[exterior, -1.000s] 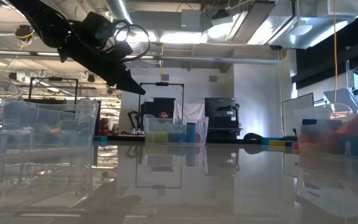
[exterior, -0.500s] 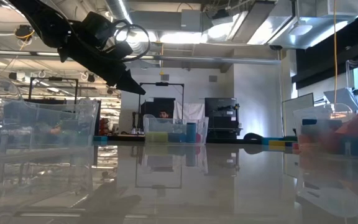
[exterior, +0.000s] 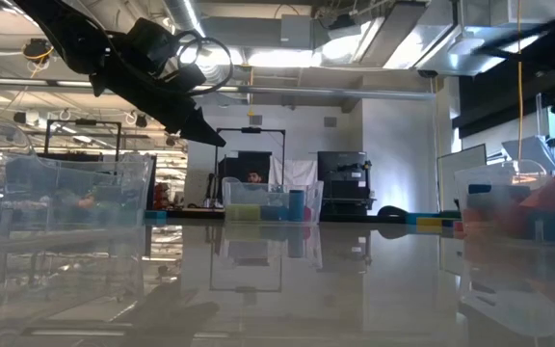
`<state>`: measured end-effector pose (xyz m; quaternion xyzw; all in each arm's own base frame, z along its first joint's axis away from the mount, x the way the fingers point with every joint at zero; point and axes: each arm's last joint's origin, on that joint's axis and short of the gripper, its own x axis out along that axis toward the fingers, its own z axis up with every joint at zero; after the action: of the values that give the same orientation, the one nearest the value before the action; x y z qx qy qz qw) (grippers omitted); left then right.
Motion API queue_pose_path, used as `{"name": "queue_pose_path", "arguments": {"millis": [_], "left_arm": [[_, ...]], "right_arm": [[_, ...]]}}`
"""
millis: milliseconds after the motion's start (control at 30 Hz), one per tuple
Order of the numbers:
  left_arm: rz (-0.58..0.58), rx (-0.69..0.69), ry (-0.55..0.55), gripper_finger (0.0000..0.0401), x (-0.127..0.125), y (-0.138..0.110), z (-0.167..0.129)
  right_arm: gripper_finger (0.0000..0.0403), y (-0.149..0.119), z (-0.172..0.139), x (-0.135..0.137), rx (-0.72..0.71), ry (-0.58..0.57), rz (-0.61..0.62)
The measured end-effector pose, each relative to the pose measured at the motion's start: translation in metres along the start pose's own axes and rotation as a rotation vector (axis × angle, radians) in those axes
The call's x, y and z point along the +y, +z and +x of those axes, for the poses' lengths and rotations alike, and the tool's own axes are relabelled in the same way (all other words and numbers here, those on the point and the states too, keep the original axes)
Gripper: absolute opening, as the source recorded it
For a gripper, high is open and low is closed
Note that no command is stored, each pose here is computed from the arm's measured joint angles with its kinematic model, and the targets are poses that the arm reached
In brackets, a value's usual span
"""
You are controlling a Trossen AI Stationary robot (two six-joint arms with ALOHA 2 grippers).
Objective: Sort blocks by size
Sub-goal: Put the yellow cylindrical block into the top transparent bin
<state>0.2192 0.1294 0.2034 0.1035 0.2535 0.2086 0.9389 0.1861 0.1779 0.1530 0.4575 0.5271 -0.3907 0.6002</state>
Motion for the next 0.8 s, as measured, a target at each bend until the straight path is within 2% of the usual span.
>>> {"name": "queue_pose_path", "arguments": {"millis": [133,367,533,800], "left_arm": [[0.000,0.000,0.000,0.0218,0.000,0.000,0.000],[0.000,0.000,0.000,0.0218,0.000,0.000,0.000],[0.000,0.000,0.000,0.0218,0.000,0.000,0.000],[0.000,0.000,0.000,0.0218,0.000,0.000,0.000]], "right_arm": [[0.0153,0.011,-0.004,0.017,-0.028,0.088,-0.069],[0.0138,0.044,-0.015,0.045,-0.145,0.179,-0.222],[0.0149,0.075,-0.023,0.063,-0.269,0.211,-0.333],[0.0144,0.129,-0.028,0.082,-0.463,0.247,-0.484]]}}
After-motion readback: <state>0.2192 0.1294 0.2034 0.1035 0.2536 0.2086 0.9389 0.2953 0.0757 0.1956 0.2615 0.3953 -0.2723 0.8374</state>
